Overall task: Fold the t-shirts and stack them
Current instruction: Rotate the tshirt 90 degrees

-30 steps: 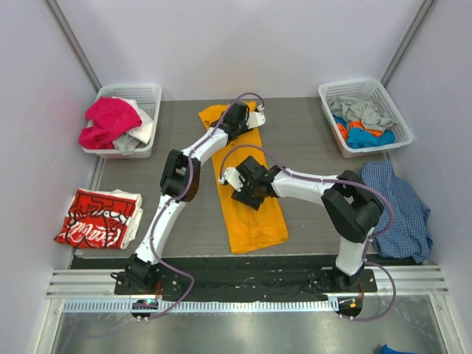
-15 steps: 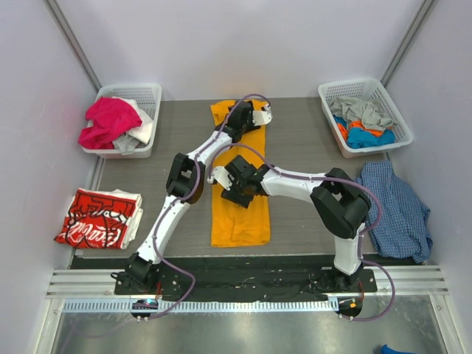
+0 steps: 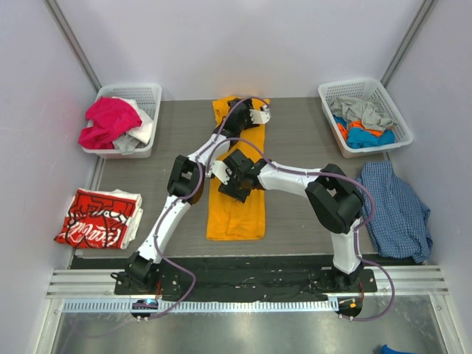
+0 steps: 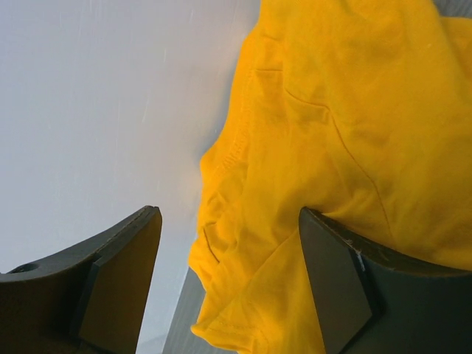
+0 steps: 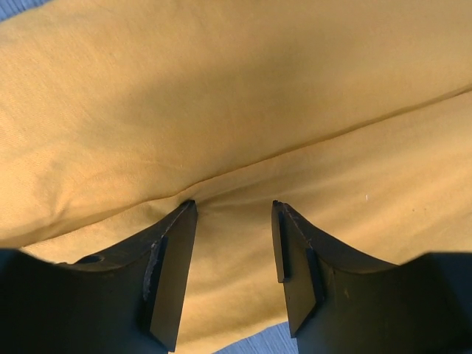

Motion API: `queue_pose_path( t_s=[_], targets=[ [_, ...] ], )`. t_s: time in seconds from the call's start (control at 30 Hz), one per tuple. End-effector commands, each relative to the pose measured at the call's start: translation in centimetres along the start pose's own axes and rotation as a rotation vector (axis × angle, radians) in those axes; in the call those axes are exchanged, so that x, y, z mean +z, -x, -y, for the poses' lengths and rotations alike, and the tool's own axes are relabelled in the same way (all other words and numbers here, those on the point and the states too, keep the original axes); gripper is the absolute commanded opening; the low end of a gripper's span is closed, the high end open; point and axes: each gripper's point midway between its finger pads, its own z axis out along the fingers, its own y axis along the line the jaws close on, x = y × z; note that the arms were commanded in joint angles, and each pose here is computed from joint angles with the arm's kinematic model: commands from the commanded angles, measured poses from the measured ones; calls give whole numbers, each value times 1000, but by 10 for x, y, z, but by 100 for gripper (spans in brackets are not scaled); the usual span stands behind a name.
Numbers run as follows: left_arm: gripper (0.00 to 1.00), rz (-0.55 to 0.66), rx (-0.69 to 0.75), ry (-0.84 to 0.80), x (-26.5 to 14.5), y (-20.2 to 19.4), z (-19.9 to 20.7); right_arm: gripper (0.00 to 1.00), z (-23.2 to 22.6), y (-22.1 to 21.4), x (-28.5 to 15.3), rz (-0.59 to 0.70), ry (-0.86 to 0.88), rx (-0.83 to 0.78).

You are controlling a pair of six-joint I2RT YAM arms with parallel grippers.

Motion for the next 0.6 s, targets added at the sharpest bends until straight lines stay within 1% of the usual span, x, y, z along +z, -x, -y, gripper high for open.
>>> queue_pose_path(
  t_s=[0.0, 0.2, 0.3, 0.33, 0.37, 0.4, 0.47, 0.5, 0.57],
  targets=[
    [81, 5, 51, -4, 13, -17, 27, 54, 8, -57, 29, -176, -15, 31],
    [84, 1, 27, 56, 16, -27, 15, 55, 27, -65, 31, -189, -48, 59],
    [91, 14, 13, 97, 14, -23, 3, 54, 32, -64, 29, -187, -58, 67],
    [96, 18, 7, 108, 14, -21, 1, 55, 33, -65, 29, -190, -62, 68],
    [99, 19, 5, 120, 13, -21, -3, 54, 33, -66, 29, -194, -63, 70],
    [100, 24, -3, 139, 11, -16, -12, 54, 35, -65, 28, -190, -69, 74],
    [100, 25, -24, 162, 8, -16, -19, 55, 37, -63, 23, -182, -79, 78],
    [100, 25, -38, 200, 2, -10, -37, 55, 36, -62, 21, -179, -80, 78],
    [100, 20, -64, 227, -4, -8, -47, 55, 38, -58, 12, -162, -93, 91]
  ],
)
